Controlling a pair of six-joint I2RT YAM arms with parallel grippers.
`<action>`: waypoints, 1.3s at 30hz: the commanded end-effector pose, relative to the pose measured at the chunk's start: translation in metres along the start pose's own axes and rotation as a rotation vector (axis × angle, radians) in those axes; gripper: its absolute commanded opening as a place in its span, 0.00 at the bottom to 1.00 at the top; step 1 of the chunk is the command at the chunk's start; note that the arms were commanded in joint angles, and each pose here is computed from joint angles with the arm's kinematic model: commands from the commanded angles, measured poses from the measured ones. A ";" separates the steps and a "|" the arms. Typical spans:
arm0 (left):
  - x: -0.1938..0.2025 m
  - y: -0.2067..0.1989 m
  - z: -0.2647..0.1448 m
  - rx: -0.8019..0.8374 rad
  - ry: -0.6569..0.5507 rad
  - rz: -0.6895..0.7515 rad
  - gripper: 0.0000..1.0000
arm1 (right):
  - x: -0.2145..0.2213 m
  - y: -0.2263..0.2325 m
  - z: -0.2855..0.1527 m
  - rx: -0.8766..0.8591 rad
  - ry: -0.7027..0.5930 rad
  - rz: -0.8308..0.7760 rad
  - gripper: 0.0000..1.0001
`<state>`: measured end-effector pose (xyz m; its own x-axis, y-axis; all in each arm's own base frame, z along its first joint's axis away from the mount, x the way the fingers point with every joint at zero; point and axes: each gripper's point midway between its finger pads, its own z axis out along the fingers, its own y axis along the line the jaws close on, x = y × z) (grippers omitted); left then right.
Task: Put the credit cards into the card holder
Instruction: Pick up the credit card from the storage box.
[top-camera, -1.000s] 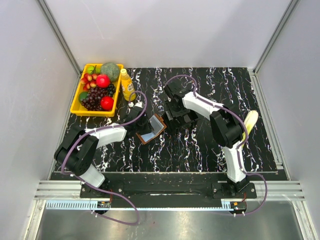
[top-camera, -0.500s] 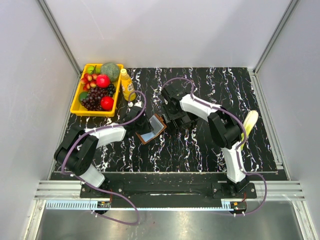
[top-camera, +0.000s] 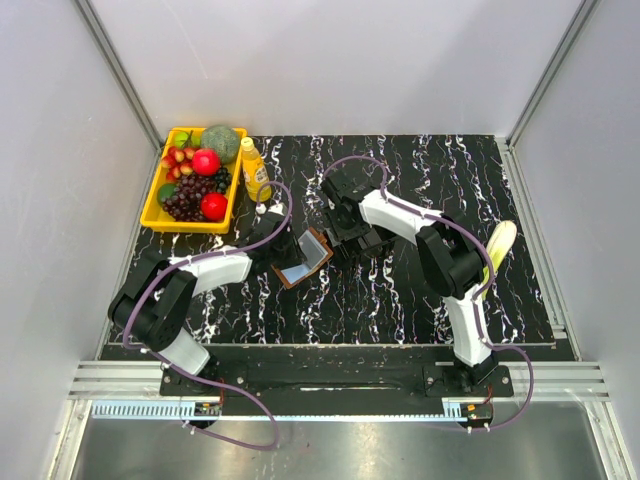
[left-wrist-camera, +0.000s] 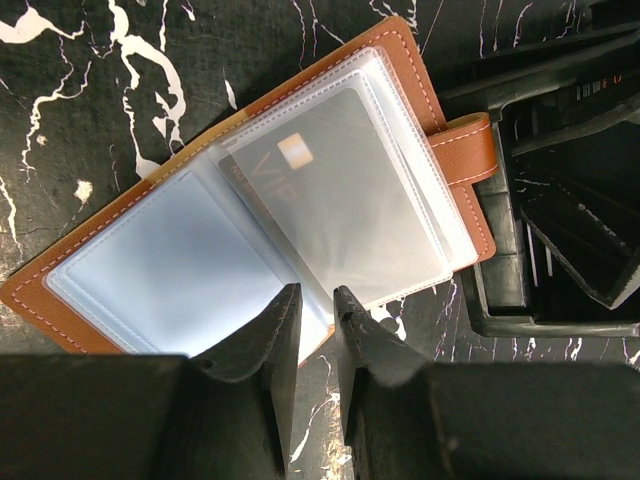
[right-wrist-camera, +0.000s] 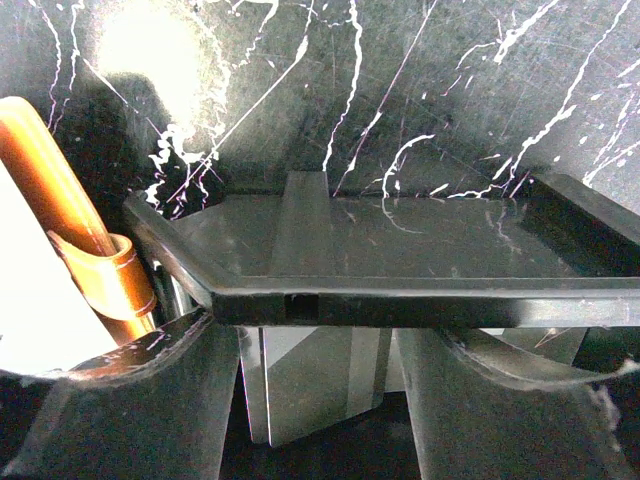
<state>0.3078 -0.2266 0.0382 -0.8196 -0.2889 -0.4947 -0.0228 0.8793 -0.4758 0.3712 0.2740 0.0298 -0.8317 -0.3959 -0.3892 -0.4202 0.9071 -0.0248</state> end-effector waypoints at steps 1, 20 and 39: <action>-0.009 -0.008 -0.001 0.034 -0.024 0.013 0.24 | 0.047 0.008 0.003 -0.056 0.180 0.020 0.69; -0.006 -0.009 0.001 0.039 -0.002 0.012 0.24 | 0.032 0.026 -0.017 -0.302 0.153 0.124 0.72; -0.006 -0.008 0.000 0.034 -0.007 0.011 0.24 | 0.012 -0.005 -0.039 -0.220 0.074 0.165 0.60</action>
<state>0.3047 -0.2275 0.0356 -0.8314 -0.2794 -0.4803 -0.0186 0.8780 -0.4784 0.3469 0.2607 0.0309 -0.9321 -0.2611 -0.2508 -0.3203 0.9177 0.2349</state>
